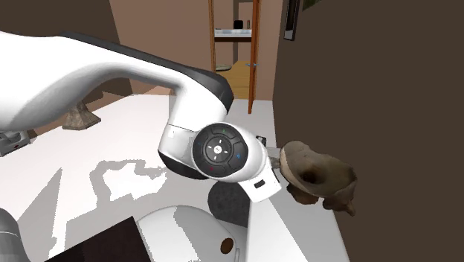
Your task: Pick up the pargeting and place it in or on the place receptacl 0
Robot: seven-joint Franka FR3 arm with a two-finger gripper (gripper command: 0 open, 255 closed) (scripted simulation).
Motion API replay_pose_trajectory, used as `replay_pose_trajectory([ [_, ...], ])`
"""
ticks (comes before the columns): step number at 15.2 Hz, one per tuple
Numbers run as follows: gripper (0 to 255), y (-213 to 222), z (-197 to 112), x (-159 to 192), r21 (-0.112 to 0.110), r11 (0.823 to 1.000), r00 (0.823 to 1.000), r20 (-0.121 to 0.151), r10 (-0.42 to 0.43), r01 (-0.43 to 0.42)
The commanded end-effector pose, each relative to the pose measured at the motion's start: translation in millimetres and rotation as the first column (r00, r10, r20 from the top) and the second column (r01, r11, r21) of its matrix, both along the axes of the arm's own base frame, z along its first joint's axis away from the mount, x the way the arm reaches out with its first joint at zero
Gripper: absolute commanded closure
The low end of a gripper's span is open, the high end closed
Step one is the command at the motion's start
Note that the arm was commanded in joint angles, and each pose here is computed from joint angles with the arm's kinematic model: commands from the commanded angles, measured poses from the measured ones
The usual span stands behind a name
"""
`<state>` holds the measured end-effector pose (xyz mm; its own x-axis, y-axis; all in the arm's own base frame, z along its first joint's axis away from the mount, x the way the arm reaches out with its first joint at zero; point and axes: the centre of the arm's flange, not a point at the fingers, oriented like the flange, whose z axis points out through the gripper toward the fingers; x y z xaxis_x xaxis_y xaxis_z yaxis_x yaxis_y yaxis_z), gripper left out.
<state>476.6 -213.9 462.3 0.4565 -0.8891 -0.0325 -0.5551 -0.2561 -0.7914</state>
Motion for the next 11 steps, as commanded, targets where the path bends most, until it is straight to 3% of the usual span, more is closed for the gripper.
replay_pose_trajectory([
  [1, 255, -1, 13, 0, -0.002, 1.000, 1.000, 0.004, -0.005, 0.005],
  [11, 255, -1, 66, 0, -0.002, 1.000, 1.000, 0.004, -0.005, 0.005],
])
